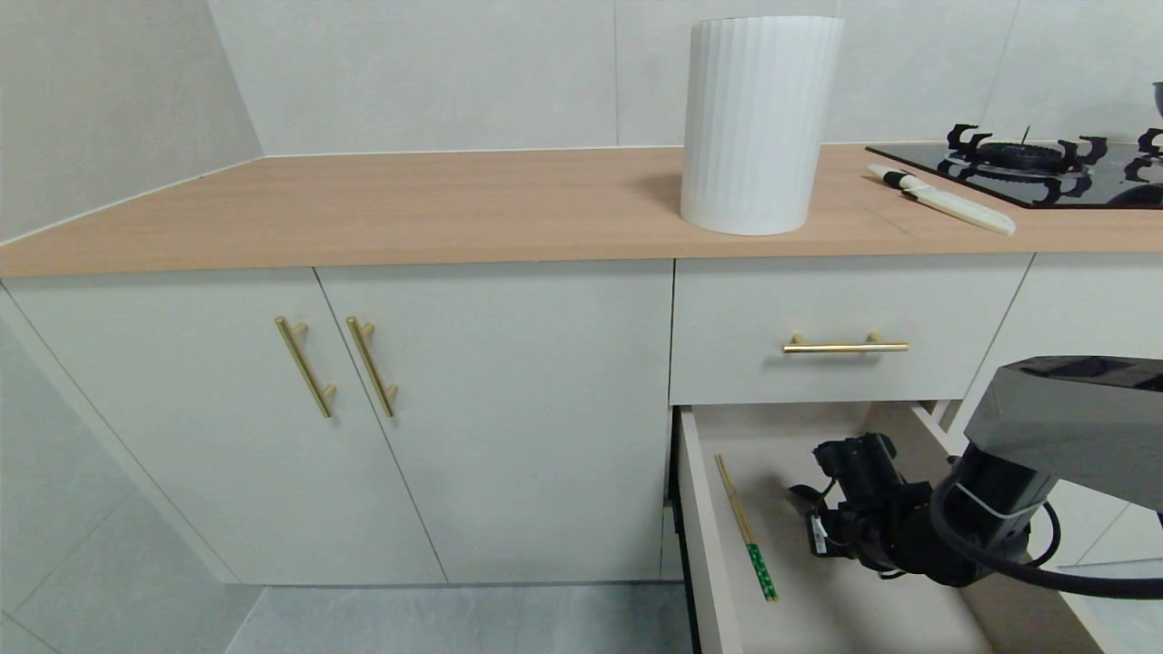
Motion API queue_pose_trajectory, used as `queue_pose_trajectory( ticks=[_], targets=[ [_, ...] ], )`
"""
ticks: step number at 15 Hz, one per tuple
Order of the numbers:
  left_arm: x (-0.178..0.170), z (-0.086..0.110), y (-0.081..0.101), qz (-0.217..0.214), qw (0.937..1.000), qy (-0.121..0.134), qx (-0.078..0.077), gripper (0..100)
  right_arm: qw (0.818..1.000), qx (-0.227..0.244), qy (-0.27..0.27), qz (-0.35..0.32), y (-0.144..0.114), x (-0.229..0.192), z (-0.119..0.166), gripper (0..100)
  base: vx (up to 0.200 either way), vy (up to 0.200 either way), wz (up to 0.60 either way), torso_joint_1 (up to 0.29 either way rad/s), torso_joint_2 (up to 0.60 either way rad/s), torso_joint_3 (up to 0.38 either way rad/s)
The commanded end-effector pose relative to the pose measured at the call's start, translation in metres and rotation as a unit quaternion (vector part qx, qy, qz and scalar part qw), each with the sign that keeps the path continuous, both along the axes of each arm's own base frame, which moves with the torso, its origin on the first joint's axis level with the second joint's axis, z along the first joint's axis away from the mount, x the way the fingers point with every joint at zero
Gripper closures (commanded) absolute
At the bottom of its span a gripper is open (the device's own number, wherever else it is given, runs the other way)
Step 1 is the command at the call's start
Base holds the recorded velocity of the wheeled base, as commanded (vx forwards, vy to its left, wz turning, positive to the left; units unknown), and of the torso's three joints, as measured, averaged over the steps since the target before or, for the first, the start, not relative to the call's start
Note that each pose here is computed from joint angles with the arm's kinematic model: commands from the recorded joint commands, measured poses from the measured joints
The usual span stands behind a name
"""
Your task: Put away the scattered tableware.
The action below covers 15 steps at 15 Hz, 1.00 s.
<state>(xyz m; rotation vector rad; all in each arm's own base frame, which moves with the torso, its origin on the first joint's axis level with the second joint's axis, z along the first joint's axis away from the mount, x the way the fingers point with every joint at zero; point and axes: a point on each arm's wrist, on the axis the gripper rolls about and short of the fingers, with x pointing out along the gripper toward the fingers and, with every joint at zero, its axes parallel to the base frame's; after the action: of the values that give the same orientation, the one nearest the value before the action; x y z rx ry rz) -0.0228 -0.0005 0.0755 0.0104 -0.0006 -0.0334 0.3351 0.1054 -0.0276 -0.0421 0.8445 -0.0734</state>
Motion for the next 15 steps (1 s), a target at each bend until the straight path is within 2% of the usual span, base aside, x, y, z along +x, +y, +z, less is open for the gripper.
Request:
queue_pose_trajectory(
  ticks=[1, 2, 3, 10, 14, 15],
  targets=[
    [0.0, 0.0, 0.0, 0.0, 1.0, 0.0, 0.0, 0, 1.0, 0.0, 0.001, 0.0, 0.0, 0.0, 0.0, 100, 0.0, 0.0, 0.0, 0.0, 0.0, 0.0],
    [0.0, 0.0, 0.0, 0.0, 1.0, 0.0, 0.0, 0, 1.0, 0.0, 0.001, 0.0, 0.0, 0.0, 0.0, 100, 0.0, 0.0, 0.0, 0.0, 0.0, 0.0],
    [0.0, 0.0, 0.0, 0.0, 1.0, -0.001, 0.0, 0, 1.0, 0.0, 0.001, 0.0, 0.0, 0.0, 0.0, 0, 0.0, 0.0, 0.0, 0.0, 0.0, 0.0],
    [0.0, 0.0, 0.0, 0.0, 1.0, -0.001, 0.0, 0, 1.0, 0.001, -0.002, 0.0, 0.0, 0.0, 0.002, 0, 0.0, 0.0, 0.0, 0.0, 0.0, 0.0],
    [0.0, 0.0, 0.0, 0.0, 1.0, 0.0, 0.0, 0, 1.0, 0.012, -0.029, -0.001, -0.001, -0.004, 0.026, 0, 0.0, 0.0, 0.0, 0.0, 0.0, 0.0],
    [0.0, 0.0, 0.0, 0.0, 1.0, 0.0, 0.0, 0, 0.998, 0.02, -0.051, 0.003, -0.004, -0.013, 0.05, 0, 0.0, 0.0, 0.0, 0.0, 0.0, 0.0]
  ],
)
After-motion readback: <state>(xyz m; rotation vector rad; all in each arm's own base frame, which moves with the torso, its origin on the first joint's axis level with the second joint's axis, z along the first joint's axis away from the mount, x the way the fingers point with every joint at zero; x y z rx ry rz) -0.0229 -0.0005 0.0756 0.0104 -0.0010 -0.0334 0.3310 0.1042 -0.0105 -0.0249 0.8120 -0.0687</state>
